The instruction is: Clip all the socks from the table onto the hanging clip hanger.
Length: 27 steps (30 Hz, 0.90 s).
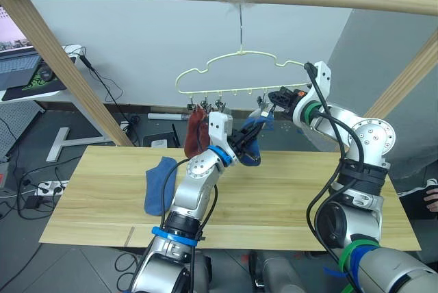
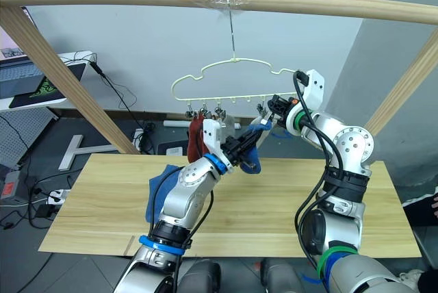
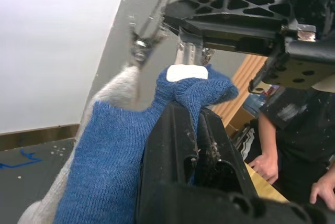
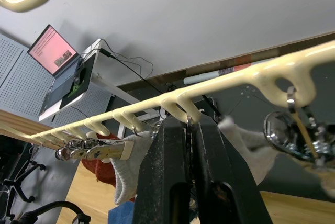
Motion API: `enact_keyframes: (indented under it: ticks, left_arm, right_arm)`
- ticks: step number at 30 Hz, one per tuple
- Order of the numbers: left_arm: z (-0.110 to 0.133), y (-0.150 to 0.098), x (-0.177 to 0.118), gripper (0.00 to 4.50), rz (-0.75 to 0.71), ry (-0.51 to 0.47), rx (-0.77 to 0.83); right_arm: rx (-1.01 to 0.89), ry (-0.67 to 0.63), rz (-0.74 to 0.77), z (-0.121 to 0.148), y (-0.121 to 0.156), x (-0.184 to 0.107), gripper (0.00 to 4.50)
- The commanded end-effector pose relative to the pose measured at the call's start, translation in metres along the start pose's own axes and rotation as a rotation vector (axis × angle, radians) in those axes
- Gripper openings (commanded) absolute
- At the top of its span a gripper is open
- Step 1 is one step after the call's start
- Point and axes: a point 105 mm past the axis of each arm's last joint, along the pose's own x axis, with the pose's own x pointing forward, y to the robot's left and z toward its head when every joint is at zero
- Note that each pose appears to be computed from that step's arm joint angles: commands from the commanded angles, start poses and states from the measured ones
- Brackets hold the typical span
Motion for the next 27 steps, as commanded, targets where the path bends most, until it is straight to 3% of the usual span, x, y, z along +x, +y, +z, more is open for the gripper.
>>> enact_keyframes:
  ticks: [1,3,10,18,25,27]
  left_arm:
    - [0.019,-0.007,0.006,0.00,-0.033,-0.071,0.025]
    - [0.020,-0.007,0.007,0.00,-0.034,-0.075,0.027]
    - [0.024,-0.009,0.011,0.00,-0.040,-0.088,-0.001]
    - [0.014,-0.016,0.019,0.00,-0.096,-0.053,-0.171]
    - [0.003,-0.011,0.028,0.00,-0.087,-0.022,-0.284]
    - [0.004,-0.003,0.028,0.54,-0.067,-0.025,-0.304]
  right_arm:
    - [0.021,-0.039,0.073,0.010,0.014,-0.005,1.12]
    - [0.021,-0.040,0.075,0.011,0.013,-0.006,1.99]
    - [0.005,-0.067,0.097,0.020,0.014,-0.012,4.32]
    - [-0.151,-0.194,0.115,0.036,0.019,-0.031,4.41]
    - [-0.387,-0.322,-0.018,0.038,0.007,-0.047,4.41]
    - [-0.424,-0.337,-0.028,0.035,0.006,-0.050,4.50]
